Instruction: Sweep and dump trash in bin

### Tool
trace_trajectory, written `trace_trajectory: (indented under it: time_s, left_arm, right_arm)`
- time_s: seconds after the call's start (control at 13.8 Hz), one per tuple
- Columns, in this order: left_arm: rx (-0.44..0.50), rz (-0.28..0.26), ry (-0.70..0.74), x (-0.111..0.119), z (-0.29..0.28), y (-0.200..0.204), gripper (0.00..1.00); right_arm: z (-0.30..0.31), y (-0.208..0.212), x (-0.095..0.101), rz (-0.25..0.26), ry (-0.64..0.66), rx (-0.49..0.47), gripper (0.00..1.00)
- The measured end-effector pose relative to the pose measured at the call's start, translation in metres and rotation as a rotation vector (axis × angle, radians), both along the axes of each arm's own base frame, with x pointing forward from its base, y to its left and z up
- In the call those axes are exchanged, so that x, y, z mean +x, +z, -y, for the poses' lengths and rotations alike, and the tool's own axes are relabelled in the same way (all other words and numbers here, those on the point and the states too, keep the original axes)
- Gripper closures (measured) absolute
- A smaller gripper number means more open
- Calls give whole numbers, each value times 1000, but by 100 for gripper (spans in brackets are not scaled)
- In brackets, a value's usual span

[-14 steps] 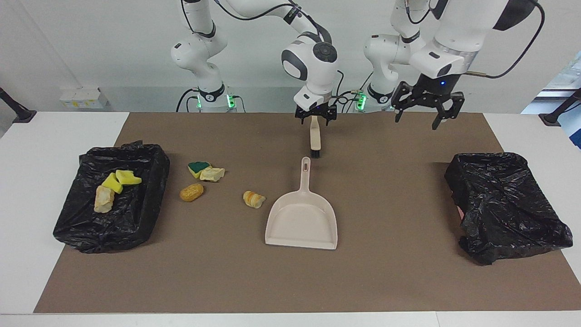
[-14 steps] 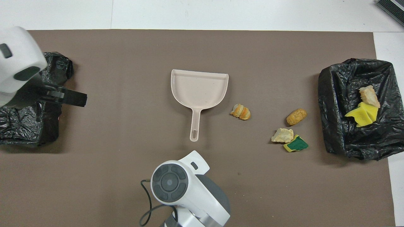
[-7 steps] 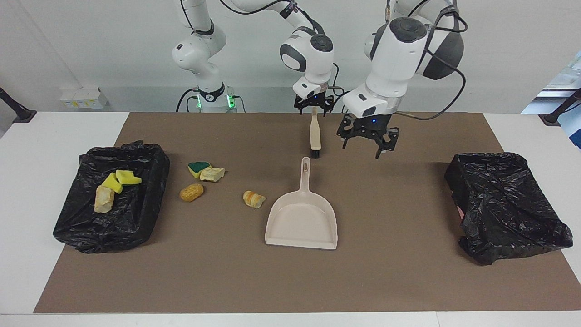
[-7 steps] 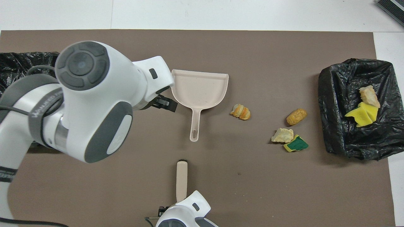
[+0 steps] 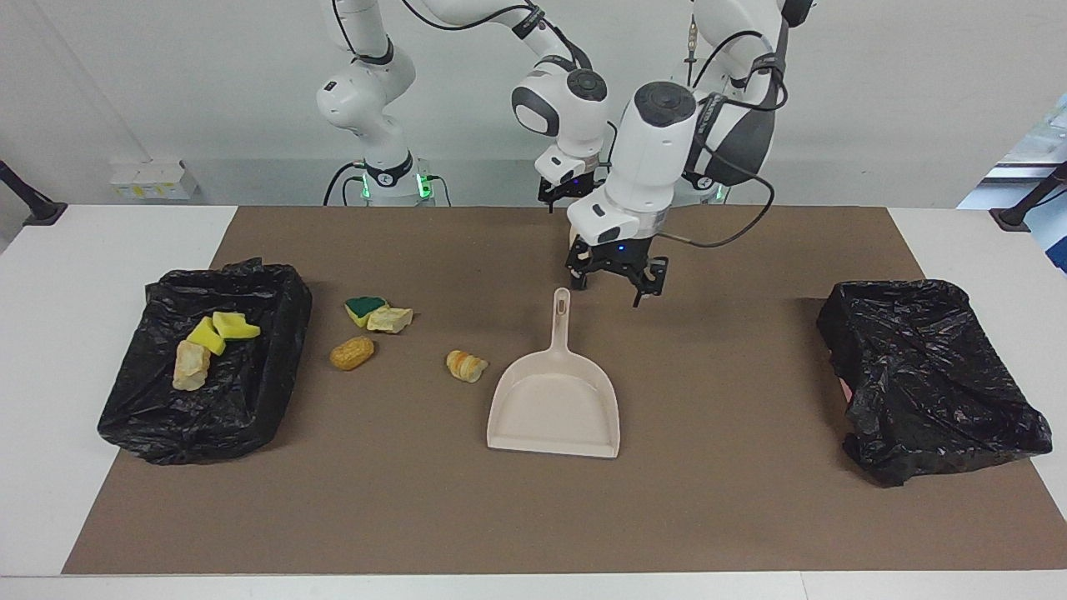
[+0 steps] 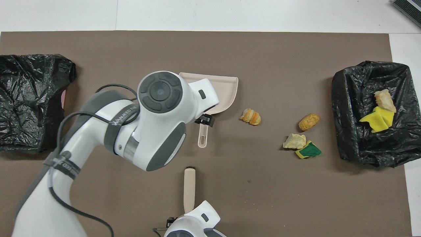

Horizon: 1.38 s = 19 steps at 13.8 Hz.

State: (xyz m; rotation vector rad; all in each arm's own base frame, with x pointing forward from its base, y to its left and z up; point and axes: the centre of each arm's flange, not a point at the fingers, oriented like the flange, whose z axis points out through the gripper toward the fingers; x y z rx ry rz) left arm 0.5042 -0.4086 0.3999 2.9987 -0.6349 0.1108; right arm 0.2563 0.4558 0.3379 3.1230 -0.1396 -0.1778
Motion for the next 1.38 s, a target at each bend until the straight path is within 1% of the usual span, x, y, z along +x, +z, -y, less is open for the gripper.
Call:
trace_trajectory:
  time_s: [0.07, 0.14, 0.22, 0.29, 0.36, 0.43, 0.65, 0.72, 0.8, 0.94, 1.01, 1.09, 1.3, 1.38]
  left_arm:
    - [4, -7, 11, -3, 1, -11, 0]
    - [3, -9, 27, -6, 6, -24, 0]
    - [-2, -8, 46, -9, 14, -37, 0]
    - [-5, -9, 61, -10, 20, -49, 0]
    - [-7, -9, 70, -10, 22, -56, 0]
    - [-6, -8, 76, -8, 20, -58, 0]
    - [-6, -3, 89, -2, 16, -56, 0]
    - [-5, -2, 92, -1, 14, -55, 11]
    - [-5, 0, 95, 0, 13, -54, 26]
    - [-1, 6, 95, 3, 11, -52, 48]
    - [6, 5, 95, 3, 10, -52, 62]
    - [15, 5, 92, 4, 9, -52, 67]
    - [45, 47, 67, 11, 8, -39, 67]
    - [51, 51, 62, 11, 8, -35, 67]
  right_arm:
    - [0, 0, 0, 1, 1, 2, 34]
    - [-1, 0, -1, 2, 2, 2, 47]
    - [-1, 0, -1, 2, 3, 3, 47]
    - [-1, 0, -2, 2, 4, 3, 52]
    - [-2, 0, -2, 3, 4, 4, 66]
    - [-2, 1, -1, 3, 2, 6, 74]
    - [-1, 2, 2, 3, -5, 9, 74]
    - [0, 3, 5, 3, -12, 9, 74]
    - [4, 5, 9, -3, -22, 2, 74]
    - [18, 16, 21, -25, -51, -27, 74]
    - [27, 27, 26, -35, -62, -37, 74]
    - [39, 39, 31, -45, -64, -47, 74]
    - [84, 78, 52, -77, -71, -63, 74]
    - [100, 90, 60, -85, -77, -64, 74]
